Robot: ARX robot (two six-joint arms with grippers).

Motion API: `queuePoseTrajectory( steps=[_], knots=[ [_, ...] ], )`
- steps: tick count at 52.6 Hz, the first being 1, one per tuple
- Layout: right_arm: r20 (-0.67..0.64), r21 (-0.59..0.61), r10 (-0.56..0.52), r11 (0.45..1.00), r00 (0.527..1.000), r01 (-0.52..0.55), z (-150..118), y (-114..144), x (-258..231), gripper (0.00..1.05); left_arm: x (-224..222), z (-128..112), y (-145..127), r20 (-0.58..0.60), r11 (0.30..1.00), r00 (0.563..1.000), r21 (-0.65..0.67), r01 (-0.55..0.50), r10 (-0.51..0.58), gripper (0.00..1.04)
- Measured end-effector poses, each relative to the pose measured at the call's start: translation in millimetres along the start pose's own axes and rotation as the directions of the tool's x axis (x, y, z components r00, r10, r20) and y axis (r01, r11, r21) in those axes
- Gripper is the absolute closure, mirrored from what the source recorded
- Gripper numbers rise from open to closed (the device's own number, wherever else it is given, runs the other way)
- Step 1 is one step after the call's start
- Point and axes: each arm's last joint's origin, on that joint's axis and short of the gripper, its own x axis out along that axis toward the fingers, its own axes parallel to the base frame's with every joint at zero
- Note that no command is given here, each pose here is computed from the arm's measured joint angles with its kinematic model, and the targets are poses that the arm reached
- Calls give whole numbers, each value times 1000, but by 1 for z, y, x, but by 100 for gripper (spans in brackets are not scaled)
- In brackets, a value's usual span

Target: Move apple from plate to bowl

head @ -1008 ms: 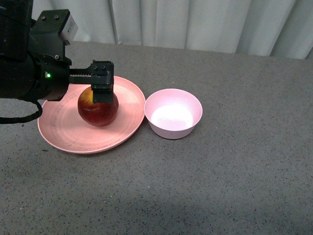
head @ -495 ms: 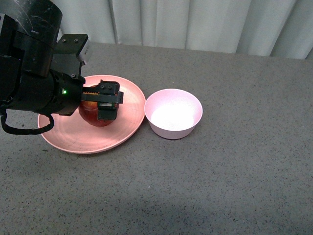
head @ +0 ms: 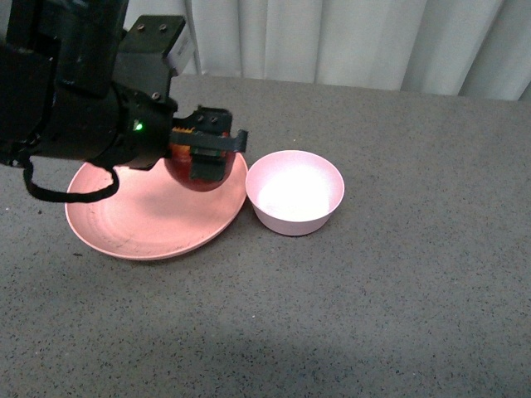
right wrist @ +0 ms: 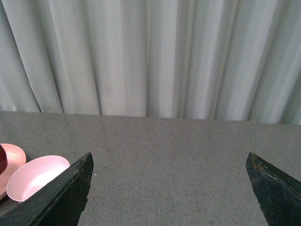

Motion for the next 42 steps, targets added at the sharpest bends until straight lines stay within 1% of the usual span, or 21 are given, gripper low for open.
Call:
queuePoseTrajectory(
  steps=[4,8,19,34,42],
  knots=[
    [0,0,0,1000,1000,0,0,0,0,9,-1,11,-15,30,999,999,24,36,-37,40],
    [0,0,0,1000,1000,0,0,0,0,9,-1,17,-30,44,996,997,52,66,-68,40],
    [0,0,0,1000,1000,0,0,0,0,9,9,17,-59,29,988,992,99,118,-122,40],
    [0,0,0,1000,1000,0,0,0,0,9,23,9,-74,-4,981,990,134,140,-141,40],
    [0,0,0,1000,1000,0,0,0,0,9,31,3,-76,-32,980,990,142,142,-139,40]
  ],
)
